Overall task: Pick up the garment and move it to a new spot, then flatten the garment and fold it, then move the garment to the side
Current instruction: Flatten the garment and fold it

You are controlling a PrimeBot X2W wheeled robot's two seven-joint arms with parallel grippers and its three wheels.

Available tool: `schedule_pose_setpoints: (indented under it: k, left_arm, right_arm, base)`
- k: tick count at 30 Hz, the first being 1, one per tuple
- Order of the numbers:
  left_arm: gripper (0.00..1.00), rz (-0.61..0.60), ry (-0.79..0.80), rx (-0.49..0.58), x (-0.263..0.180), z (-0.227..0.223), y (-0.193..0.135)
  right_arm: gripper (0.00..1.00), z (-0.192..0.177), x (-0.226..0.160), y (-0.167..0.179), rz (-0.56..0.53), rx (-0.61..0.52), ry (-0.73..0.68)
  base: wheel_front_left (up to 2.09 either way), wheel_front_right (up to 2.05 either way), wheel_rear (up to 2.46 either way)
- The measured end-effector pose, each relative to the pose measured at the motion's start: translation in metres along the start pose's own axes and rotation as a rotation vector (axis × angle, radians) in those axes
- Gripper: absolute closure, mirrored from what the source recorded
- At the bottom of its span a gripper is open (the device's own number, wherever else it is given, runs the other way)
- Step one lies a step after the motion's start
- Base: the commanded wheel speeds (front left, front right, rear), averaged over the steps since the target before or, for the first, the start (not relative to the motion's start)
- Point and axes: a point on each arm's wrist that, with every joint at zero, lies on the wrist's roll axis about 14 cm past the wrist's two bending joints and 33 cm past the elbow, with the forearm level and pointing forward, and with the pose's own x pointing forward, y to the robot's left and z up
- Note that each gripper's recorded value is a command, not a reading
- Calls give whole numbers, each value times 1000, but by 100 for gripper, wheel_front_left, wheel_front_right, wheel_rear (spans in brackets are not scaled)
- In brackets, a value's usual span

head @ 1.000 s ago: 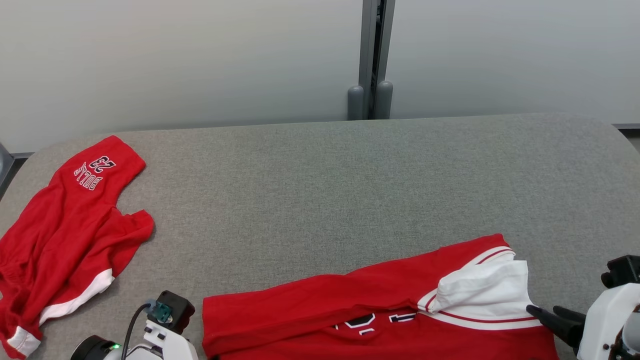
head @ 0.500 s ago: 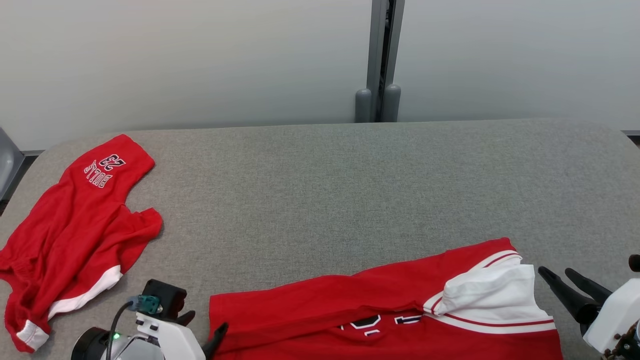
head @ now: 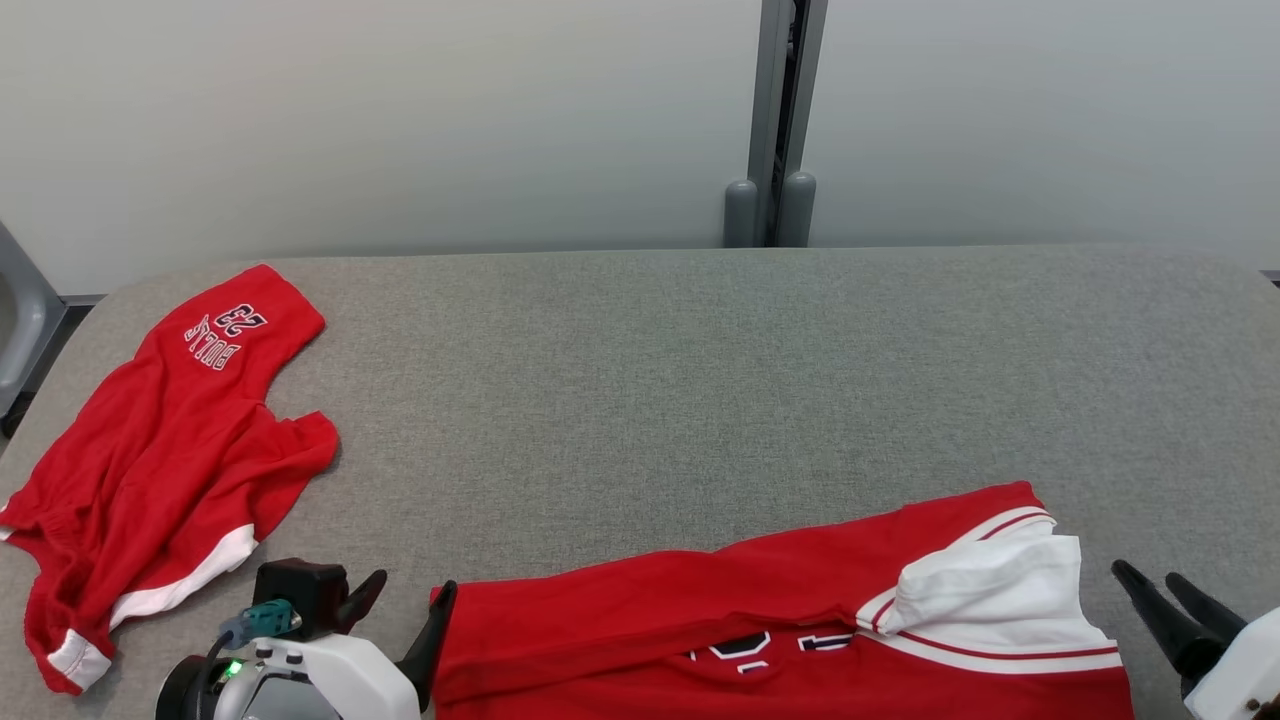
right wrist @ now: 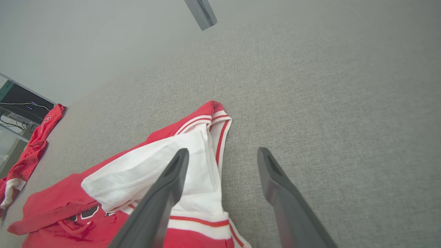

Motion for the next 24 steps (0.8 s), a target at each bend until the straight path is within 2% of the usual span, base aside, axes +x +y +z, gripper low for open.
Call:
schedule_pose_setpoints:
  k: [7, 12, 24]
  left_arm:
    - [0, 65, -121, -64, 0, 12, 11]
    - [0, 108, -188, -100, -2, 20, 21]
    - [0, 152, -184, -143, -5, 7, 36]
  right_arm:
    - [0, -21, 4, 4, -2, 37, 68]
    - [0, -23, 13, 10, 5, 48, 87]
    - [0, -46, 32, 11, -27, 153, 191]
  base:
    - [0, 0, 0]
    - [0, 0, 0]
    - [0, 0, 0]
